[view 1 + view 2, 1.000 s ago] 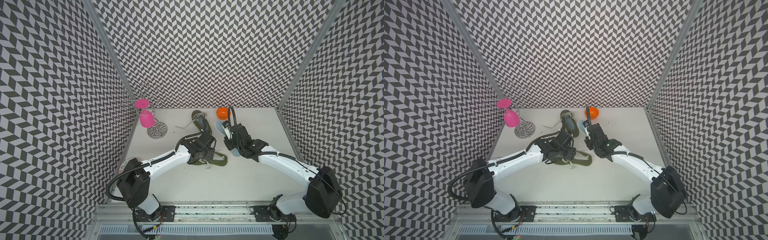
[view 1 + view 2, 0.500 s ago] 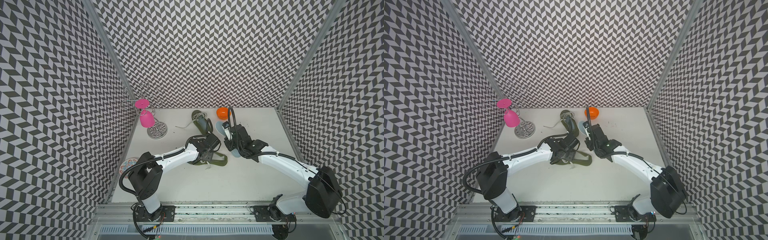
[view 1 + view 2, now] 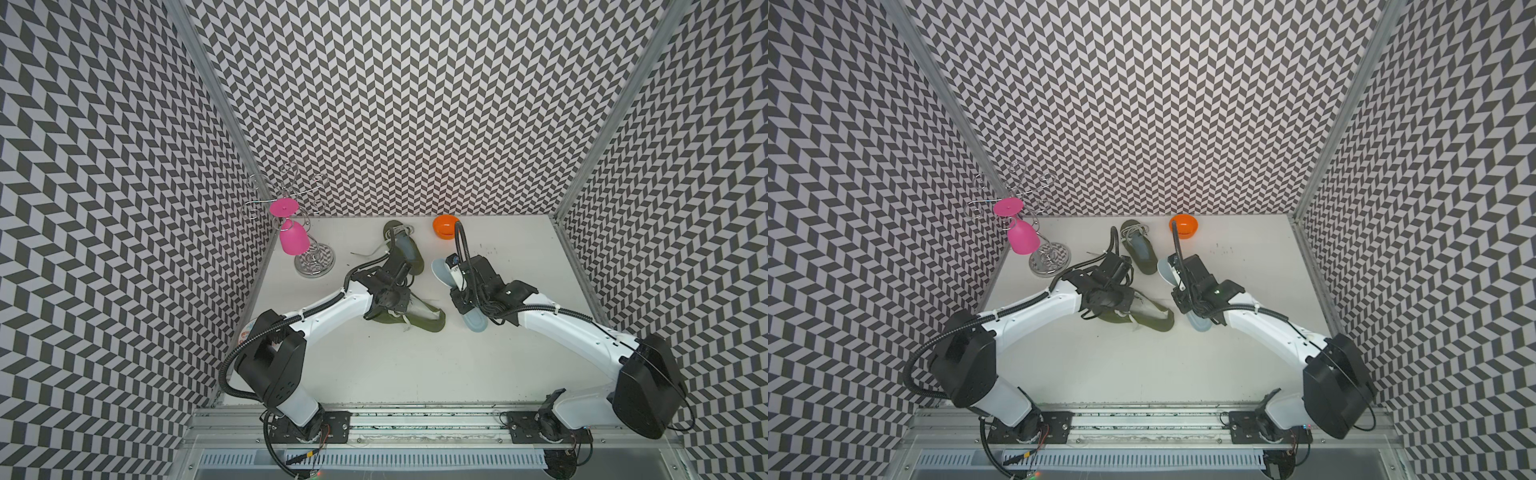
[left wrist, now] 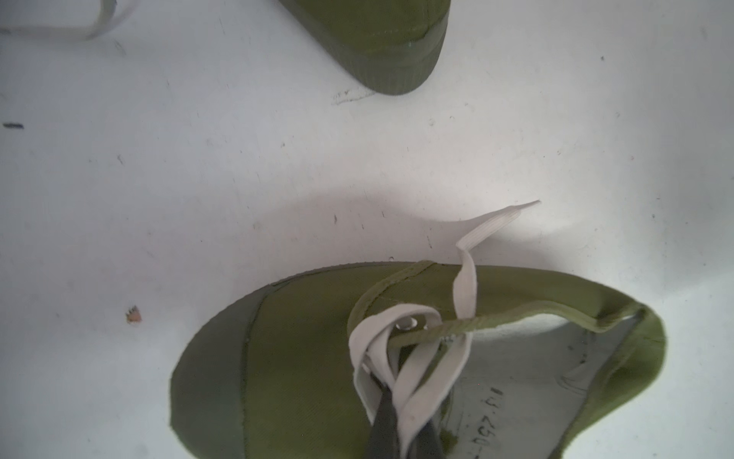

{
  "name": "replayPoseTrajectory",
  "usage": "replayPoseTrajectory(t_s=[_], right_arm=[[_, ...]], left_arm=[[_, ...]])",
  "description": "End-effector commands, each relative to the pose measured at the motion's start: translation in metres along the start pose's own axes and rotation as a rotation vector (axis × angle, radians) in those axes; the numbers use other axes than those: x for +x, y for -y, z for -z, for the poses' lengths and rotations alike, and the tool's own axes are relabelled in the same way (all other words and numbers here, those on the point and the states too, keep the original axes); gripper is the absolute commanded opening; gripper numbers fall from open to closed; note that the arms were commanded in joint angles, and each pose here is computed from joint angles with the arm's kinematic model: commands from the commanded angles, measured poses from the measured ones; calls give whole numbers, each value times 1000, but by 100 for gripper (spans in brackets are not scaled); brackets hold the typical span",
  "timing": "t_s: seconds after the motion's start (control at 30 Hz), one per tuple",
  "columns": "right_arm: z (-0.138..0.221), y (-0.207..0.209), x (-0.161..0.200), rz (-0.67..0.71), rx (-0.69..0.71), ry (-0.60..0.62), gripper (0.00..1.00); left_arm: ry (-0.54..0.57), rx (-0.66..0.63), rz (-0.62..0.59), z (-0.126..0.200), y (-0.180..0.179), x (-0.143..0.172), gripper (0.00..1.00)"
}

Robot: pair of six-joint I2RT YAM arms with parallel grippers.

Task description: Insert the insole into the shoe

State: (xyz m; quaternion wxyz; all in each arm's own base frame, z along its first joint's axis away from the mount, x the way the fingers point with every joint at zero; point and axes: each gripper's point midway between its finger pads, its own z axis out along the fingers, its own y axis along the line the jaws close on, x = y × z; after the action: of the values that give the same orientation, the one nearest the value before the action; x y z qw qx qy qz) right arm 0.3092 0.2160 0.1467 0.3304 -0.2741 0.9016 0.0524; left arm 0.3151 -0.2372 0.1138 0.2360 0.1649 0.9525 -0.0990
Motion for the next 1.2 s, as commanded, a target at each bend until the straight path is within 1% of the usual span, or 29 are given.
replayPoseTrajectory(t_s=[0.0, 0.1, 0.2, 0.27, 0.37, 0.47, 0.53, 0.67, 0.87, 1.07, 1.17], right_arm=[[11, -28, 15, 0, -112, -40, 32], [16, -54, 22, 30, -187, -63, 31], [14, -70, 35, 54, -228, -105, 31], [9, -75, 47, 67, -235, -139, 31], [1, -79, 63, 78, -239, -195, 30], [-2, -84, 69, 88, -247, -219, 30], [-4, -83, 71, 95, -244, -229, 31], [-8, -86, 75, 109, -248, -266, 31], [-5, -89, 71, 125, -248, -287, 31], [5, -98, 57, 125, -263, -271, 31], [9, -105, 59, 139, -271, -278, 31]], left_arm=[[121, 164, -138, 17, 35, -28, 4], [139, 181, -210, 19, 38, -30, 3], [127, 199, -234, 15, 33, -28, 3], [131, 230, -256, 14, 33, -27, 2], [171, 264, -331, 19, 38, -26, 2], [210, 279, -367, 24, 35, -27, 2], [225, 311, -381, 27, 36, -28, 2], [249, 315, -387, 31, 36, -32, 2], [265, 304, -383, 33, 35, -37, 4], [248, 298, -378, 31, 37, -39, 4], [248, 293, -378, 31, 37, -39, 4]])
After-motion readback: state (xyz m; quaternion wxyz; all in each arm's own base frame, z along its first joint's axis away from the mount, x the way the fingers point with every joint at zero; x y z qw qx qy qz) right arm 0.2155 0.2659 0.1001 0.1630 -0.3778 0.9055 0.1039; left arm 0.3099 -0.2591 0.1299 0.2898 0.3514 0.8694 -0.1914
